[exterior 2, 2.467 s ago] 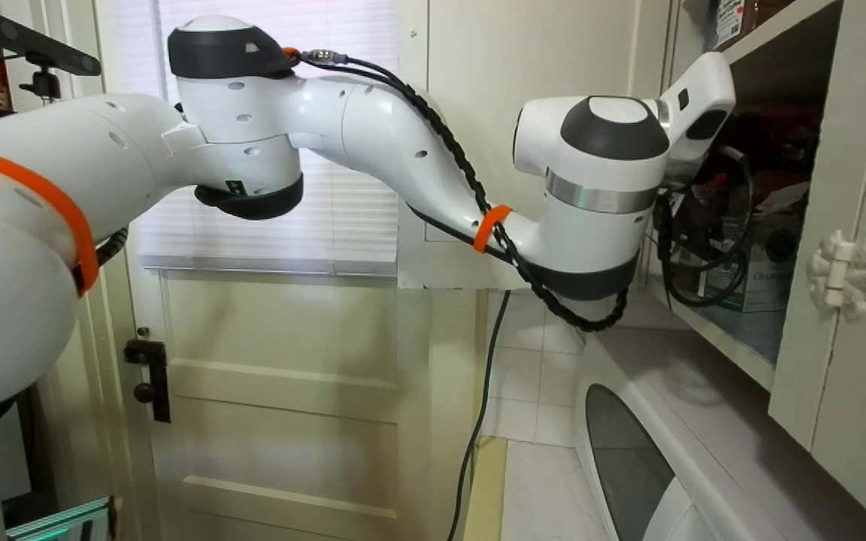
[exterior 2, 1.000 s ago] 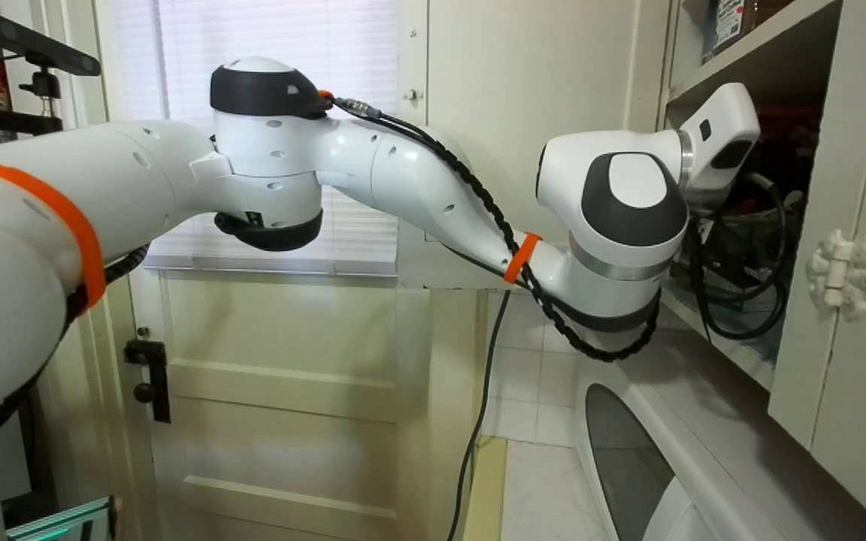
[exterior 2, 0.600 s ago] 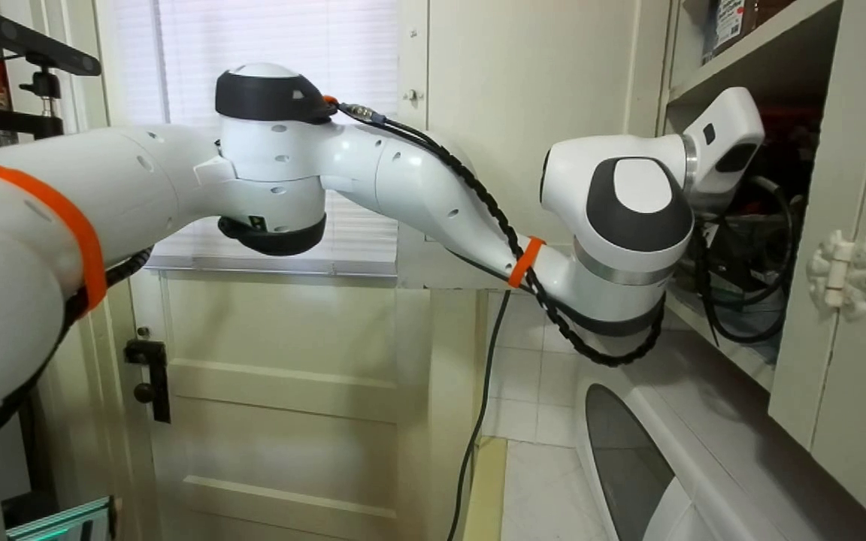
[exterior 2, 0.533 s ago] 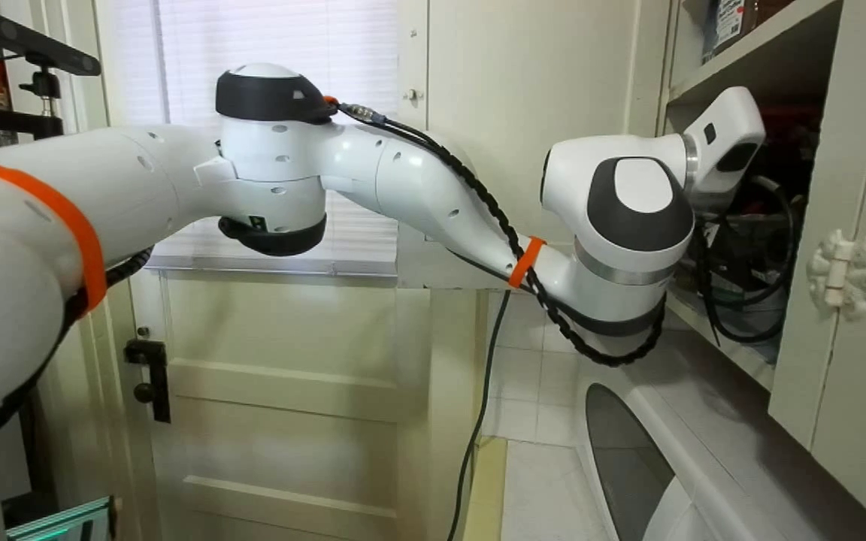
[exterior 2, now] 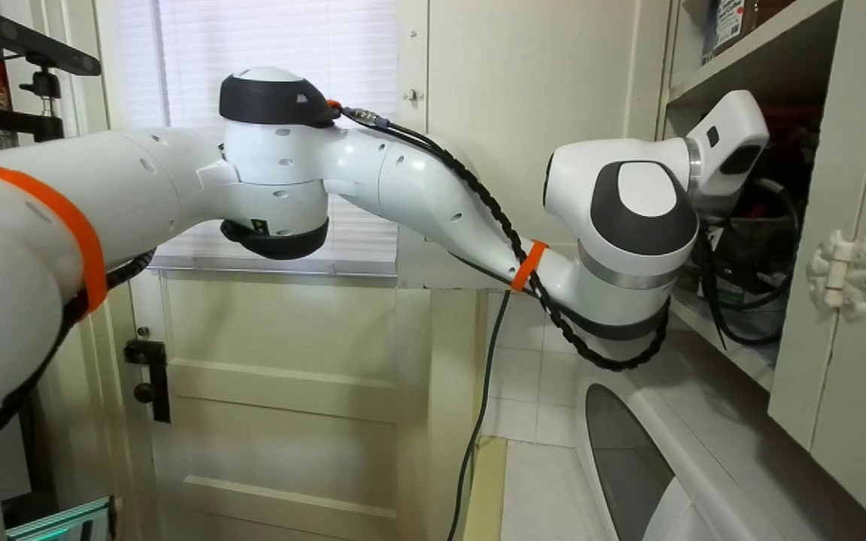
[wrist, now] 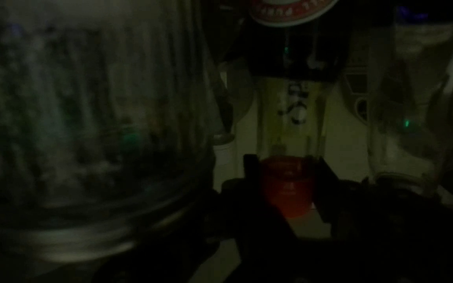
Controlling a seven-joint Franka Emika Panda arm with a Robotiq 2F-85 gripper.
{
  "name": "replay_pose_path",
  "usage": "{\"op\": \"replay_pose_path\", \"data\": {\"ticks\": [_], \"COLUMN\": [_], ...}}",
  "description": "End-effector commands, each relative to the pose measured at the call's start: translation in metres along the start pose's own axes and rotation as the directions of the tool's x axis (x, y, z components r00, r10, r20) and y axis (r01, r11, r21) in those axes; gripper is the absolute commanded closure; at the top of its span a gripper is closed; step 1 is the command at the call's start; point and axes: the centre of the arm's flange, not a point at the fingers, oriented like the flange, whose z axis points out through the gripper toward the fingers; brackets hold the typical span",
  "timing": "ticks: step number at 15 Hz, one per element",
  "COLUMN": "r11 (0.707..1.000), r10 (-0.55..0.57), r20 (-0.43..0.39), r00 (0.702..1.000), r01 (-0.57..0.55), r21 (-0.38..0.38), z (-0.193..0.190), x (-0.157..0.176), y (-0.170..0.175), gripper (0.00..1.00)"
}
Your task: Take the soy sauce bottle out of the open cabinet and put it on the countertop.
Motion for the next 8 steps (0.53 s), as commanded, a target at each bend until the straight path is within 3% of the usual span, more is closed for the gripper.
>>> {"op": "replay_pose_path", "data": {"ticks": [1,8], "r11": [1.0,1.0], "r10": [0.004,-0.005], "r20": [-0.011,0.029], "r00": [1.0,1.0], "r01": [-0.004,0.006], "r21": [-0.002,-0.028], "z": [-0.001,-0.028], "x": [0.0,0.027], "y": [-0.004,0.0], "gripper": [0.9,0.9]}}
